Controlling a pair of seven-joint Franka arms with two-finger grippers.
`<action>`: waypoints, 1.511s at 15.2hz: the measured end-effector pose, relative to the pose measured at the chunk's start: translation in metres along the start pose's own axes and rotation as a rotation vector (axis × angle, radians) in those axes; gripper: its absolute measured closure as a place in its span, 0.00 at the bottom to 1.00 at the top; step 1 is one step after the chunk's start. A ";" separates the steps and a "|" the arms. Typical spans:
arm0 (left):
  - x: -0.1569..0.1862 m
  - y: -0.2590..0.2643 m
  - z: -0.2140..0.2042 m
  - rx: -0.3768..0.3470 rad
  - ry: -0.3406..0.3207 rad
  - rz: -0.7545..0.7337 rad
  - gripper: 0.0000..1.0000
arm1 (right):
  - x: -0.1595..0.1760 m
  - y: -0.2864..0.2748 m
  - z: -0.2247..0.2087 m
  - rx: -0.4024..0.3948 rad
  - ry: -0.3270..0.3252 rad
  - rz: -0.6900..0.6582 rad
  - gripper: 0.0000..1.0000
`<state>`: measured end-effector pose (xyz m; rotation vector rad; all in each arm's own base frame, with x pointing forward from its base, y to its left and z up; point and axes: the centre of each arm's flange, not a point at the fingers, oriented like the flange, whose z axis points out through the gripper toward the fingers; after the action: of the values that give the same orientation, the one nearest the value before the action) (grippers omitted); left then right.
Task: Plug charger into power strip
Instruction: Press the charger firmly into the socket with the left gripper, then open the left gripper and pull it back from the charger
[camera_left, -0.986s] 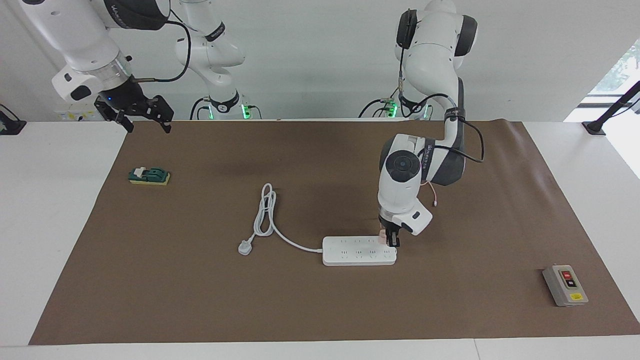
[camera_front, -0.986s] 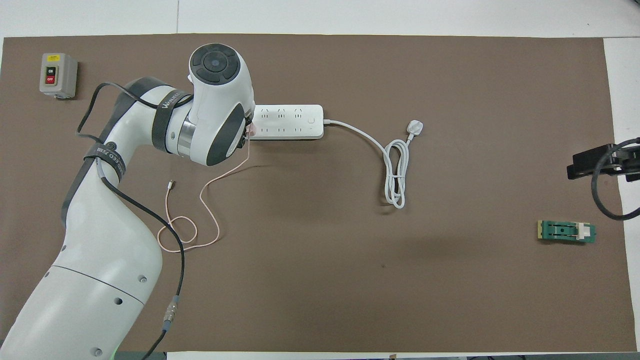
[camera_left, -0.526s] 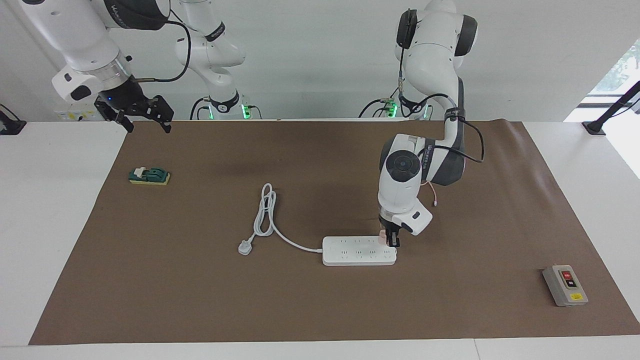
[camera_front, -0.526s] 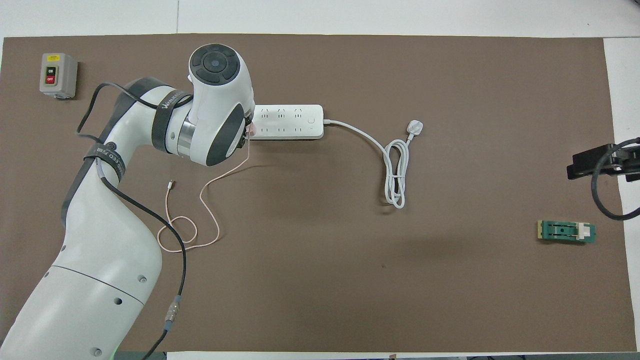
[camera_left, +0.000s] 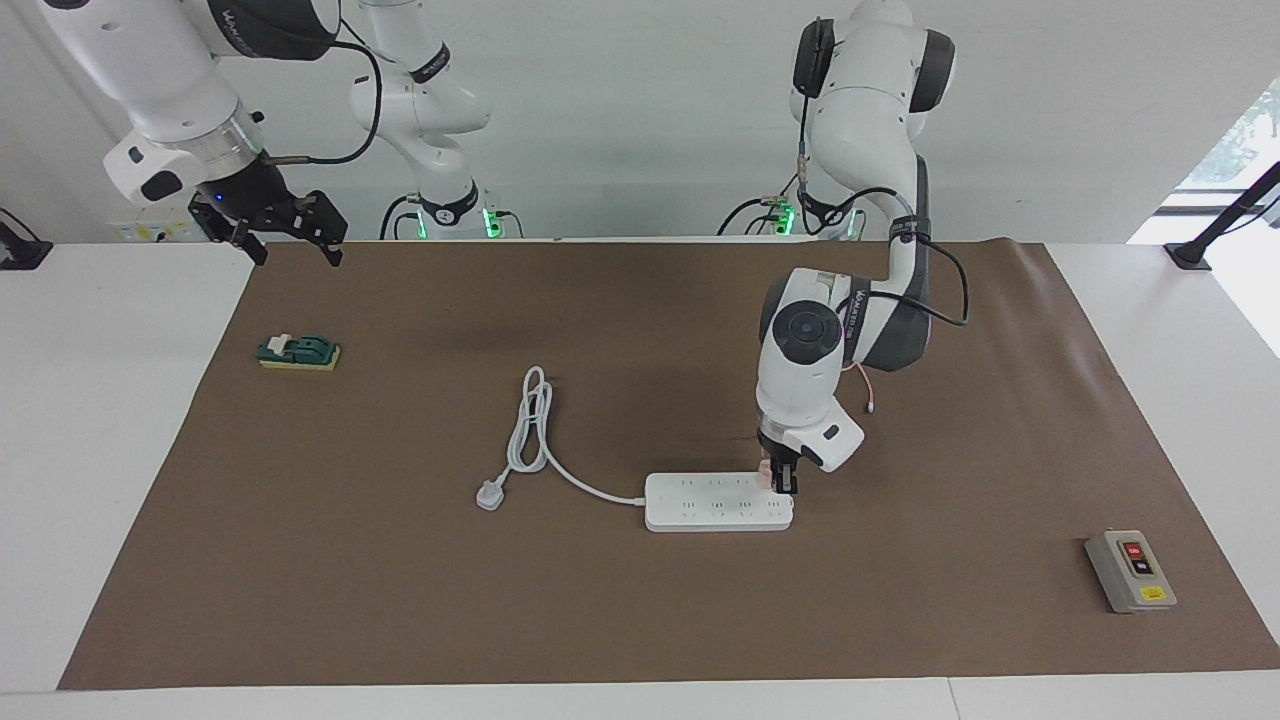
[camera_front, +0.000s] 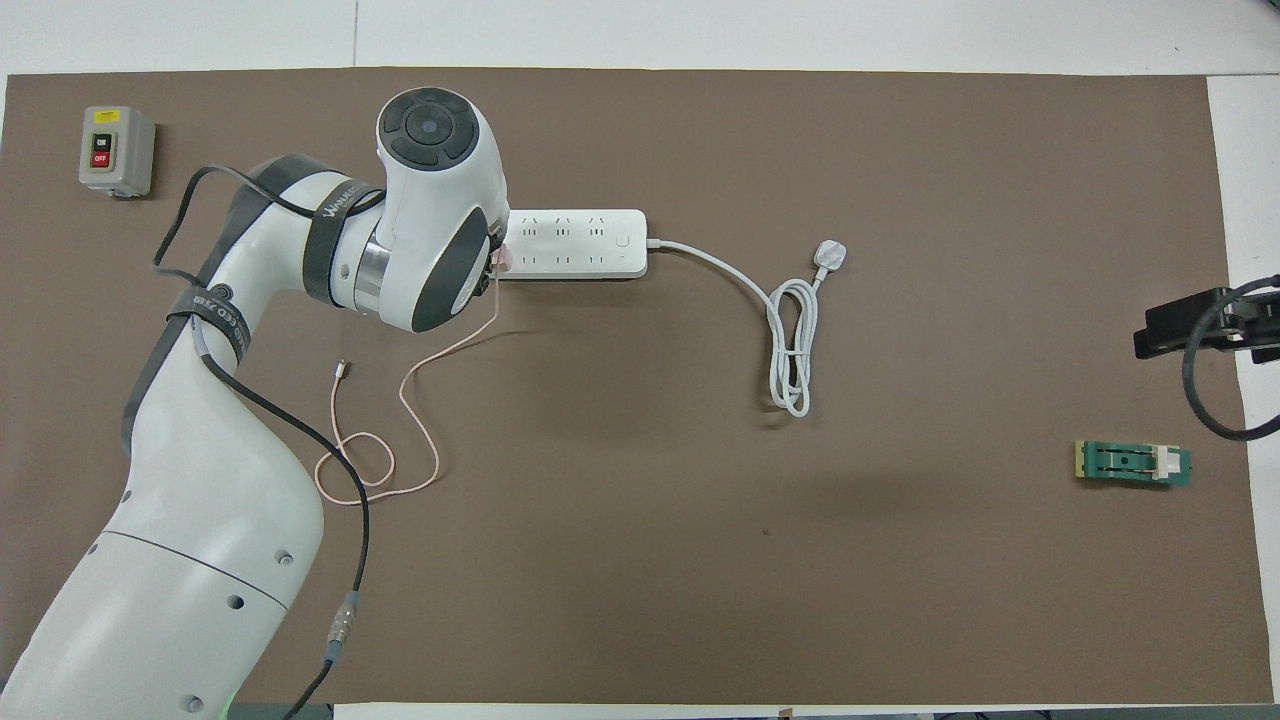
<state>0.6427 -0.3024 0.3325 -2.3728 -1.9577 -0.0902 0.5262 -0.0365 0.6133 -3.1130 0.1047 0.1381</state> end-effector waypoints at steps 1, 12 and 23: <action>-0.001 -0.001 0.001 0.006 -0.010 0.005 0.42 | 0.000 0.000 0.000 0.000 0.000 0.000 0.00; 0.061 -0.015 -0.115 -0.059 -0.048 0.104 0.04 | 0.000 0.000 0.000 0.000 0.000 0.000 0.00; 0.228 -0.098 -0.248 -0.009 -0.074 0.794 0.04 | 0.000 0.000 0.000 0.000 0.000 0.000 0.00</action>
<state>0.5889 -0.0820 0.6003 -2.9795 -0.9006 0.0326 0.5262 -0.0365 0.6133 -3.1130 0.1047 0.1381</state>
